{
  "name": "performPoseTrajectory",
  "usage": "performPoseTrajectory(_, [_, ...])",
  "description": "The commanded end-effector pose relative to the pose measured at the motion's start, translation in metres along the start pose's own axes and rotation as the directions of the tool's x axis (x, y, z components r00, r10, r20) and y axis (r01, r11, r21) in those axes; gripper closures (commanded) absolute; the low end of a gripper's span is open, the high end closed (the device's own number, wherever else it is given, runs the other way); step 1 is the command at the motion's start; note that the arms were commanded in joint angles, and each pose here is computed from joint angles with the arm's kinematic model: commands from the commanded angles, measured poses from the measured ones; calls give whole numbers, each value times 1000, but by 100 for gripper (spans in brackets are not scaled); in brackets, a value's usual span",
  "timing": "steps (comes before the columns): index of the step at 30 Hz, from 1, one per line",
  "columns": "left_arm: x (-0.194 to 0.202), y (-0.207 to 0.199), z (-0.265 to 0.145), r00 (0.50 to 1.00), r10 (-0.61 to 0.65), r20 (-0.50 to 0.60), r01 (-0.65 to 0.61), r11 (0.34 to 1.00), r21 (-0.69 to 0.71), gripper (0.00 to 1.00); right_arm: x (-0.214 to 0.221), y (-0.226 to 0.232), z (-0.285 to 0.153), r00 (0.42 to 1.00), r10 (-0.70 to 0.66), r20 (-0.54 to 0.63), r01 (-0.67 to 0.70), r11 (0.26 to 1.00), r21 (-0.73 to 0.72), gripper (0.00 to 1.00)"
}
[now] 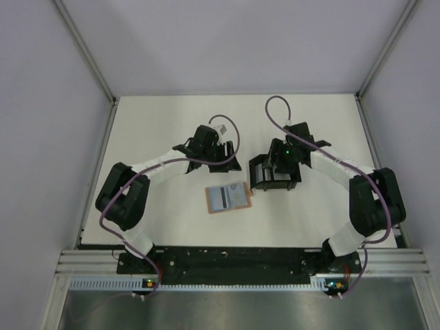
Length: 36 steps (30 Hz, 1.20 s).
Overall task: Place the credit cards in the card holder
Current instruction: Pick up the credit card from the storage box.
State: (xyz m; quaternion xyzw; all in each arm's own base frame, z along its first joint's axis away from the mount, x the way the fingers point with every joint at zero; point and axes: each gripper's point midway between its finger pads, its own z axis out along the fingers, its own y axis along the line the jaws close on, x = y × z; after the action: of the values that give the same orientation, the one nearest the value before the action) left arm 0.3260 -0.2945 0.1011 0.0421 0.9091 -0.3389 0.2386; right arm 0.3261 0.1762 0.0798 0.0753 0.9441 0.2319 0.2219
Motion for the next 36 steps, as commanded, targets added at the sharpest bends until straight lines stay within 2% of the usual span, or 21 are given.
performPoseTrajectory(1, [-8, -34, 17, 1000, 15, -9, -14, 992, 124, 36, -15, 26, 4, 999, -39, -19, 36, 992, -119, 42])
performPoseTrajectory(11, [6, -39, 52, 997, -1, -76, 11, 990, 137, 40, -10, 38, 21, 995, -41, -85, 23, 979, -201, 44])
performPoseTrajectory(19, [23, -28, 61, 994, -19, -111, 31, 994, 105, 51, -14, 59, 14, 996, -49, -80, 23, 954, -300, 60])
performPoseTrajectory(36, [46, -23, 62, 986, -17, -163, 36, 993, 112, 61, -9, 54, 28, 994, -27, -104, 0, 967, -254, 53])
